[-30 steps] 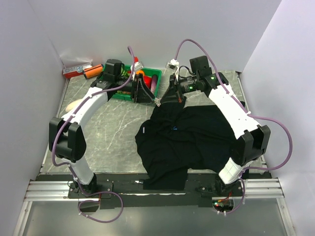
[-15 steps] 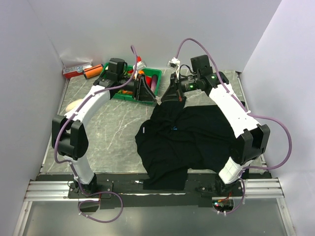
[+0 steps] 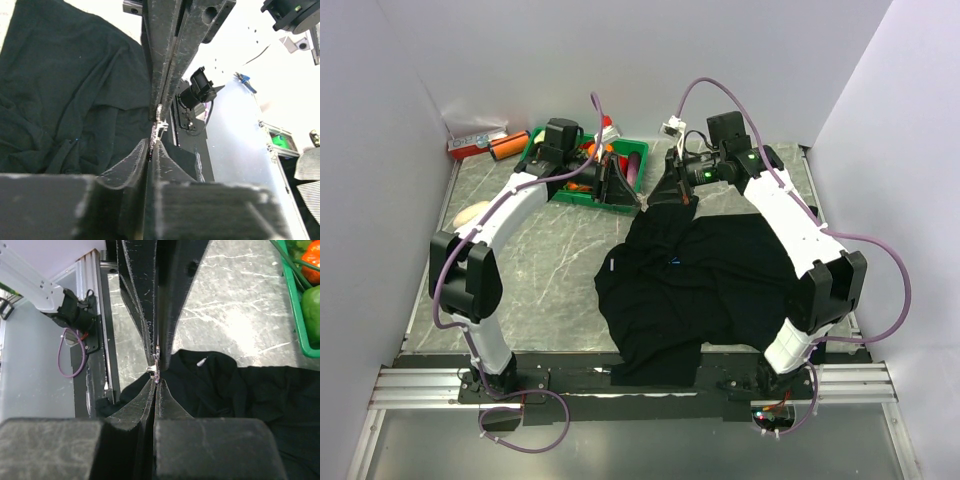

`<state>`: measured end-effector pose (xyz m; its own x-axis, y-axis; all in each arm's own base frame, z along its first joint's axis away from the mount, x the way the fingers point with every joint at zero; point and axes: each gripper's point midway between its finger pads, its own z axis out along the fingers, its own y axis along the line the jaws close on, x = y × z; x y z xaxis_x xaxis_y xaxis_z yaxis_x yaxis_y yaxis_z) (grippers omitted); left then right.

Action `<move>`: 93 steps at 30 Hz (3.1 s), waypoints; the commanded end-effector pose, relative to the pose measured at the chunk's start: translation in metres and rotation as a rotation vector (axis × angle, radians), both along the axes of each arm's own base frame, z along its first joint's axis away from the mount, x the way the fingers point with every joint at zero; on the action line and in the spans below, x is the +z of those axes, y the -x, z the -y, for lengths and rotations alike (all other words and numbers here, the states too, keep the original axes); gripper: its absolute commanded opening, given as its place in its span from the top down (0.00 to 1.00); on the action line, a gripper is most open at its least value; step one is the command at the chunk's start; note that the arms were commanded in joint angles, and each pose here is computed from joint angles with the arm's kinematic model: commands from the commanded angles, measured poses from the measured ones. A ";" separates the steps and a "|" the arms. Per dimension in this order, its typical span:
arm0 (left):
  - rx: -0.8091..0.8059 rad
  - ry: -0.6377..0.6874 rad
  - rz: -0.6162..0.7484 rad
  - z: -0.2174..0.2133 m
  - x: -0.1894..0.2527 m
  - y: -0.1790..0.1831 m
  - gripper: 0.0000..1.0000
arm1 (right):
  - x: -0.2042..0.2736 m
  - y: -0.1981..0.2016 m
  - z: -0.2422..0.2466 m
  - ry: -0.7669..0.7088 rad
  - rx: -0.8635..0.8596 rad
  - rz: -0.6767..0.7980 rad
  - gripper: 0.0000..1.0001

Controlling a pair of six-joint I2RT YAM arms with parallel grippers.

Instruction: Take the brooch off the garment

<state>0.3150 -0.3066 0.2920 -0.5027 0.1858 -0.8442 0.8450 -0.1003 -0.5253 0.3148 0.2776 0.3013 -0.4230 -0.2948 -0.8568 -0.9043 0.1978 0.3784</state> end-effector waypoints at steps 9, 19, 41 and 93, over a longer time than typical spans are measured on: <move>0.079 -0.063 0.044 -0.001 -0.012 -0.021 0.99 | 0.028 -0.028 0.025 -0.018 -0.138 0.075 0.15; 0.288 -0.534 0.083 -0.061 -0.105 -0.063 0.99 | -0.071 -0.037 0.149 0.312 -0.424 0.066 0.00; 1.053 -1.617 0.262 -0.407 -0.133 0.060 0.99 | -0.194 -0.058 0.190 0.515 -0.523 -0.359 0.00; 1.049 -1.853 0.149 -0.443 -0.234 0.108 0.99 | -0.117 -0.007 0.093 0.675 -0.274 -0.031 0.00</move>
